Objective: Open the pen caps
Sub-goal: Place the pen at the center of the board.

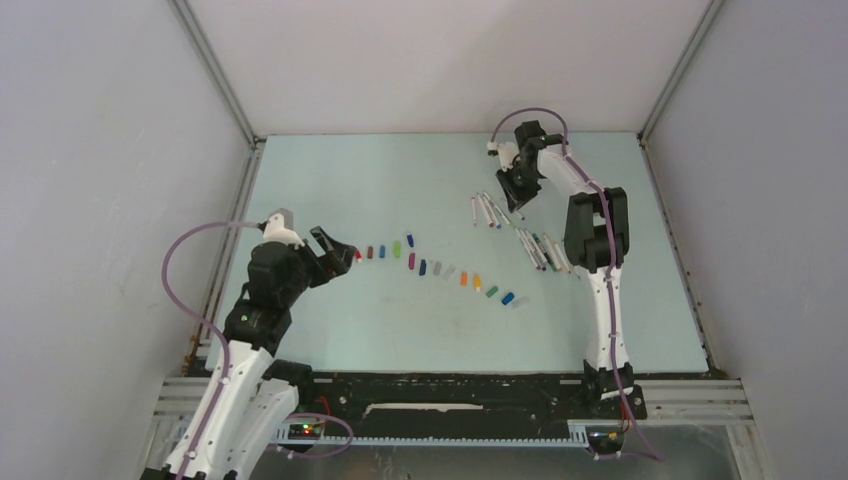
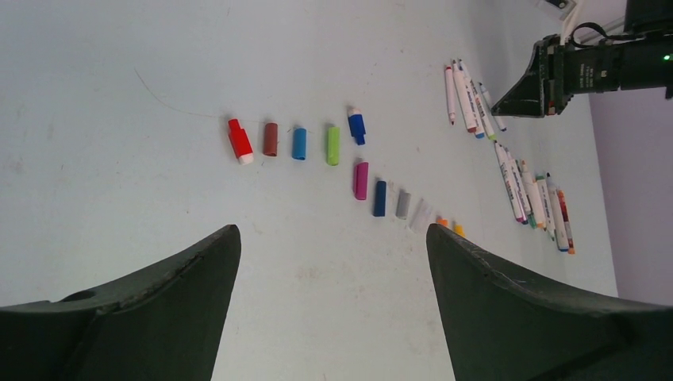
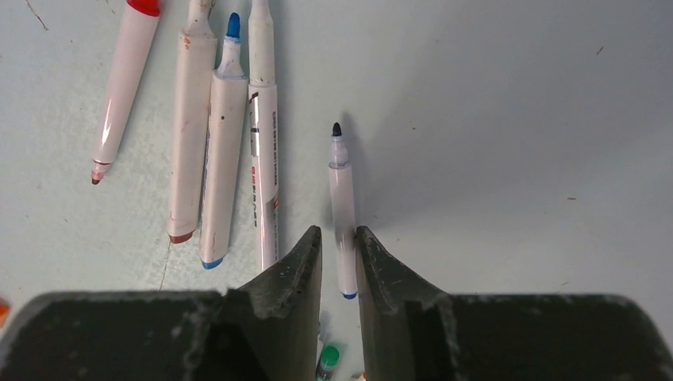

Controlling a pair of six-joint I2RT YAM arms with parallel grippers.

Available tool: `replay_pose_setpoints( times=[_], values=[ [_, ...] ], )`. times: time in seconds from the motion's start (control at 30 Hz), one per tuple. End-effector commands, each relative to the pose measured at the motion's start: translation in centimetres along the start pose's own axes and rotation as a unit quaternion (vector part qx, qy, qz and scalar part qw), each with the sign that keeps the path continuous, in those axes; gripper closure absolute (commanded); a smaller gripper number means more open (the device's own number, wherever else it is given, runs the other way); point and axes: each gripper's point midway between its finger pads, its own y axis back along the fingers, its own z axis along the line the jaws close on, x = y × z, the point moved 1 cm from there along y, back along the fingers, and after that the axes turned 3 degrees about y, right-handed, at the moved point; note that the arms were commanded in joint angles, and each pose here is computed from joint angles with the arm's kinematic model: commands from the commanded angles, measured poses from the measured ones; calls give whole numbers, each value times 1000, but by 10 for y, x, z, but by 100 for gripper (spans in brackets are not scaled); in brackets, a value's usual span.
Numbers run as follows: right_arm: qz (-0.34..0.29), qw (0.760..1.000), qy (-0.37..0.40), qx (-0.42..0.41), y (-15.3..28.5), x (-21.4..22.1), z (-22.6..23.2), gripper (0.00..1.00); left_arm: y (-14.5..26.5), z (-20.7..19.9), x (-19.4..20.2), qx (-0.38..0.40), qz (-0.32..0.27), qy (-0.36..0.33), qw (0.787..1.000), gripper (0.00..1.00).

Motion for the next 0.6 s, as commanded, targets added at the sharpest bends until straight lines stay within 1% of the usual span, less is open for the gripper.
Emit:
replay_pose_setpoints(
  times=[0.0, 0.17, 0.37, 0.47, 0.53, 0.57],
  values=[
    [-15, 1000, 2, 12, 17, -11, 0, 75, 6, -6, -3, 14, -4, 10, 1000, 10],
    [-53, 998, 11, 19, 56, -25, 6, 74, 10, -19, -7, 44, -2, 14, 999, 9],
    [-91, 995, 18, 30, 107, -27, 16, 72, 21, -37, -16, 80, -6, 18, 997, 7],
    [-112, 994, 17, 12, 139, -18, 33, 71, 28, -48, -21, 102, -8, 19, 995, 1],
    [-134, 991, 24, -5, 163, -9, 50, 71, 32, -56, -25, 120, -9, 17, 993, 0],
    [-155, 987, 34, -8, 184, -5, 61, 71, 33, -60, -27, 131, -10, 16, 991, 0]
  ],
)
